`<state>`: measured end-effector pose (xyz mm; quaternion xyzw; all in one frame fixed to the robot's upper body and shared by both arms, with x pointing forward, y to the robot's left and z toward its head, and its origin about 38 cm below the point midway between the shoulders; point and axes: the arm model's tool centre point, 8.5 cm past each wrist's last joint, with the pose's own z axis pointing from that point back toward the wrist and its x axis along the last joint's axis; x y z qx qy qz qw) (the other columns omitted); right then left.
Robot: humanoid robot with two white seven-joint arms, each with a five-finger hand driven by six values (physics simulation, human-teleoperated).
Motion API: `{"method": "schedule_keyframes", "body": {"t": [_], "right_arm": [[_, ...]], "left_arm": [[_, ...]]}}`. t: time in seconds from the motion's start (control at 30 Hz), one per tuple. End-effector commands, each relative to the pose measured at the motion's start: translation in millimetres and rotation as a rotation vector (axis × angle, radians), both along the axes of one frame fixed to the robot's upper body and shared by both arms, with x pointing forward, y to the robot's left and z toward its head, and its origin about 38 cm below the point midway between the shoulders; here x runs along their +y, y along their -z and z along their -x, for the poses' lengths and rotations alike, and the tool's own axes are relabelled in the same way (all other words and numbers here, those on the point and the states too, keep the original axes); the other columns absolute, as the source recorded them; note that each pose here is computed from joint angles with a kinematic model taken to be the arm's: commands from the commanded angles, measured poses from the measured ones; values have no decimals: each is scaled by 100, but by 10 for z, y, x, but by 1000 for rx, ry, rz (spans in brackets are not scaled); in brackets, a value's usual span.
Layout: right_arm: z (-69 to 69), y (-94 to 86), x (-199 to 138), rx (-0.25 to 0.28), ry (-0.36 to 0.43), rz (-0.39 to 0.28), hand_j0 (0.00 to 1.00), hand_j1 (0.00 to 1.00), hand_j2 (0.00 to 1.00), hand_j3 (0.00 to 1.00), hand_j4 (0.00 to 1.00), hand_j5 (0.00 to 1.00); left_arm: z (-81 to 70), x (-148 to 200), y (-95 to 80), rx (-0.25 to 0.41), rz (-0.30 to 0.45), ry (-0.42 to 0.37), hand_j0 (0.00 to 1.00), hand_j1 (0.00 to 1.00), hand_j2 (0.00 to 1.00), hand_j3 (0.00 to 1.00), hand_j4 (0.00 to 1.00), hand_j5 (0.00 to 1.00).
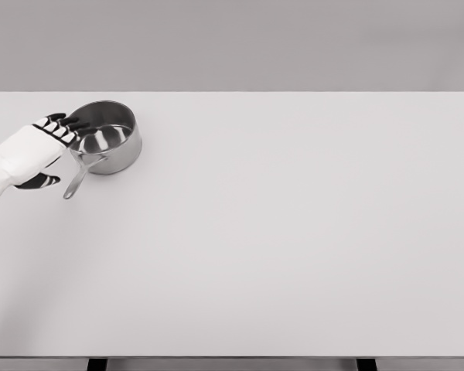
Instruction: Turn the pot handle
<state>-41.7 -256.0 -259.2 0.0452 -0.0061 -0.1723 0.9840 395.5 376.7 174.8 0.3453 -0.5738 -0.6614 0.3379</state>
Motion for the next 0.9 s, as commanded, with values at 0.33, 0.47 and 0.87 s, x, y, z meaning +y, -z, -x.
{"method": "schedule_keyframes", "body": {"t": [0.33,0.47,0.87], "right_arm": [[0,0,0,0,0,0,100,100,100,100,100,100],[0,0,0,0,0,0,100,100,100,100,100,100],[0,0,0,0,0,0,100,100,100,100,100,100]], "left_arm": [[52,-157,-46,-26,21,36,100,100,100,100,100,100],[50,-193,-31,-27,31,40,100,100,100,100,100,100],[58,-27,-102,-42,22,0,100,100,100,100,100,100]]}}
